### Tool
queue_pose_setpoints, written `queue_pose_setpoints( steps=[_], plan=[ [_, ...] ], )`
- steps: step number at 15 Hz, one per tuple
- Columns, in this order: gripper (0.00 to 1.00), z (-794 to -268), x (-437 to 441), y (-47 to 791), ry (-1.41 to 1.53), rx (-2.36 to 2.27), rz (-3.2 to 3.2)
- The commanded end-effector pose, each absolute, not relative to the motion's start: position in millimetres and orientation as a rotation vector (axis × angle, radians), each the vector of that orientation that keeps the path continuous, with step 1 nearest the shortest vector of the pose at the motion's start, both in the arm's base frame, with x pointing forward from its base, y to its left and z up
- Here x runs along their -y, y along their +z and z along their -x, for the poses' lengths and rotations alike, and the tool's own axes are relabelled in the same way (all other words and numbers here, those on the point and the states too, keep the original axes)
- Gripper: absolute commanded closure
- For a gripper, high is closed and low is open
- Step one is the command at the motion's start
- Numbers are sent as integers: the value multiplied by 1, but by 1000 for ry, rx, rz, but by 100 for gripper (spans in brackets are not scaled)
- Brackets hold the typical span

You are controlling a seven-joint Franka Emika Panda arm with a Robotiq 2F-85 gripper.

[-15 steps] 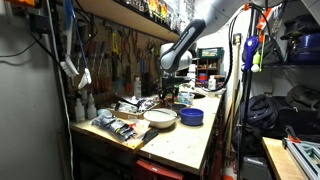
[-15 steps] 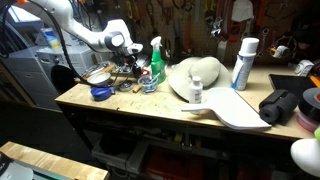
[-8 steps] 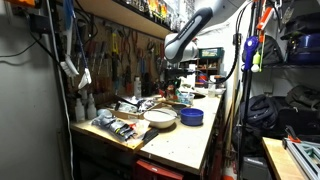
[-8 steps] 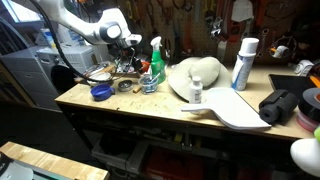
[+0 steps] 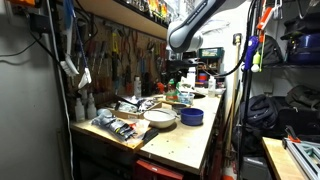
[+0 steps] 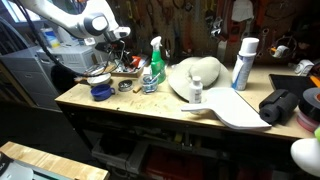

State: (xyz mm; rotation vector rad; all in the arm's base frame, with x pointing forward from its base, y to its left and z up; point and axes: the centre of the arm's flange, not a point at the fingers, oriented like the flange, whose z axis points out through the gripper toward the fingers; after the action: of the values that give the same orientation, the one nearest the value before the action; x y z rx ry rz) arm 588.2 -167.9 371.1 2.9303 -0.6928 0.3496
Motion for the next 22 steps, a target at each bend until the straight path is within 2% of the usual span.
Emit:
queue_pose_setpoints(
  steps=[1, 12, 22],
  plan=[
    [62, -550, 137, 371, 241, 568, -2958],
    [62, -488, 84, 364, 105, 541, -2968],
    [62, -444, 42, 343, 16, 795, -2921]
  ],
)
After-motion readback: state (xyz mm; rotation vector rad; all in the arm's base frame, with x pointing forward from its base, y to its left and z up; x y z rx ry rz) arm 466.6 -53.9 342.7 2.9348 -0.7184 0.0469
